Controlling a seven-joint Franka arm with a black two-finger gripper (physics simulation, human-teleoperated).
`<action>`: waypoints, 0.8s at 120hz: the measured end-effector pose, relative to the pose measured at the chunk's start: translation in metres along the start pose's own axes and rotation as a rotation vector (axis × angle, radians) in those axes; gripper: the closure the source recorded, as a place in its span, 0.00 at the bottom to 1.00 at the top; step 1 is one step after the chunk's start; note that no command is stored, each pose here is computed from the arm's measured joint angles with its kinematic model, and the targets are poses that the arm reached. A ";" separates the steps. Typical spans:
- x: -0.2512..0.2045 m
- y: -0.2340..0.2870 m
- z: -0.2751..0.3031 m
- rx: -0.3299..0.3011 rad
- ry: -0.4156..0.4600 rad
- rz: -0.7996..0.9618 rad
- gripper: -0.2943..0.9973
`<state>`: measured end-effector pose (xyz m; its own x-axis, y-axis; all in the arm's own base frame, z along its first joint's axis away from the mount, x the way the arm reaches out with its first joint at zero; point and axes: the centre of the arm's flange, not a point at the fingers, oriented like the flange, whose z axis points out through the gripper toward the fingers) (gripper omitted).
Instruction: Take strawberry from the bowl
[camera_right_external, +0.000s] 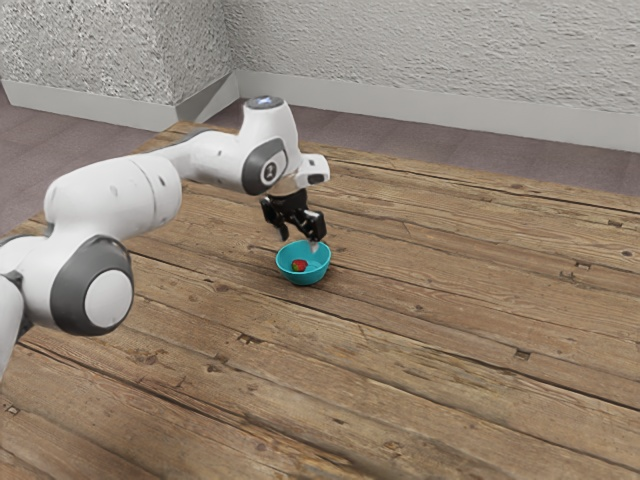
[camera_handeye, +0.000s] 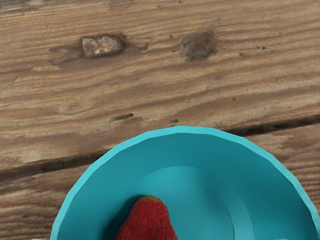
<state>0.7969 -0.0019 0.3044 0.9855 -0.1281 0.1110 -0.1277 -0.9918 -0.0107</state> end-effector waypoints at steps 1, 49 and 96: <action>0.000 0.000 0.000 0.000 0.000 0.002 0.32; -0.002 0.002 0.016 -0.001 -0.011 0.048 0.41; -0.006 0.005 0.042 -0.010 -0.026 0.073 0.46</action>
<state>0.7948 -0.0062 0.2621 0.9762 -0.1998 0.0845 -0.1999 -0.9798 -0.0081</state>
